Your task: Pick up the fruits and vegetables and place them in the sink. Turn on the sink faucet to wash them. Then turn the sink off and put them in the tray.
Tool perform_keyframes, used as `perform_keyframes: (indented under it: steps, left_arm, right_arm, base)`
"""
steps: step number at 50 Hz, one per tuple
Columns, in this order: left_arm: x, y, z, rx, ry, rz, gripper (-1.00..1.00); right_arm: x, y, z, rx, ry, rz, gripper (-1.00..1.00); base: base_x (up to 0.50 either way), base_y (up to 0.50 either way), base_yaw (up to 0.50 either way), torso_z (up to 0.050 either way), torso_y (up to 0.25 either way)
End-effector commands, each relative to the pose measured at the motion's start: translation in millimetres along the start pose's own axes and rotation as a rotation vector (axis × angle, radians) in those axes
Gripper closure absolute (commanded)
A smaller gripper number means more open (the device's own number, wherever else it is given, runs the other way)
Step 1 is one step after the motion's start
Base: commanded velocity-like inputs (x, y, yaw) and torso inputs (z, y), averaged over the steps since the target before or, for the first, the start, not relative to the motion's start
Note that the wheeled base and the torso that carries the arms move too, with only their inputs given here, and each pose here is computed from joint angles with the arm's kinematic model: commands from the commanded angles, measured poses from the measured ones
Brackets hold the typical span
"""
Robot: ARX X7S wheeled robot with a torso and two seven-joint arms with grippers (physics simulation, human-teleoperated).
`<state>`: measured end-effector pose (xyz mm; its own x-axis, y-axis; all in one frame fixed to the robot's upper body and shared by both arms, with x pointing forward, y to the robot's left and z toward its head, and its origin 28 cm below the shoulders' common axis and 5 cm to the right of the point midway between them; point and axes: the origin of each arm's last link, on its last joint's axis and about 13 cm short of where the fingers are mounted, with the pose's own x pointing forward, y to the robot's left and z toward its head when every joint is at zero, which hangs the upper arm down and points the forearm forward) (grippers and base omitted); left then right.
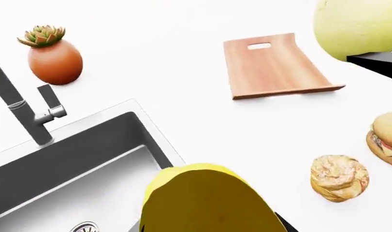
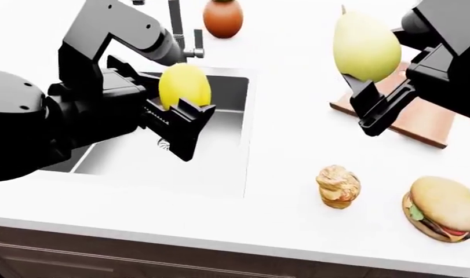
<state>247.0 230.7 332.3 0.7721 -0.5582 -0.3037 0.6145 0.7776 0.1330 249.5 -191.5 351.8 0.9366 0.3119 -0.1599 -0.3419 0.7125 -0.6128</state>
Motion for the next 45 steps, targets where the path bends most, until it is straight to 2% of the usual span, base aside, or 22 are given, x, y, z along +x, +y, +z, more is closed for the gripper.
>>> perform_keyframes:
  steps: [1,15,33,41,45]
  left_arm:
    - [3.2,0.2,1.9,-0.006,0.004,-0.002,1.00]
    - [10.3,5.8,13.8,0.005,-0.002,-0.008,1.00]
    - [9.2,3.8,13.6,0.018,-0.011,-0.014,1.00]
    - [8.0,4.0,13.6,0.018,-0.013,-0.012,1.00]
    - [8.2,2.8,15.8,0.025,-0.013,-0.016,1.00]
  right_arm:
    - [0.7,0.2,-1.0,-0.008,-0.003,-0.002,1.00]
    - [2.4,3.1,-4.7,-0.039,0.036,0.014,1.00]
    - [3.3,6.3,-7.2,-0.067,0.035,0.044,1.00]
    - [5.7,5.6,-6.4,-0.075,0.033,0.048,1.00]
    - [4.7,6.0,-5.4,-0.056,0.034,0.057,1.00]
  base:
    - [0.01,-0.50,0.00,0.000,0.000]
    - [0.03,-0.50,0.00,0.000,0.000]
    - [0.09,-0.49,0.00,0.000,0.000]
    - [0.44,-0.18,0.00,0.000,0.000]
    - [0.13,0.01,-0.50,0.000,0.000]
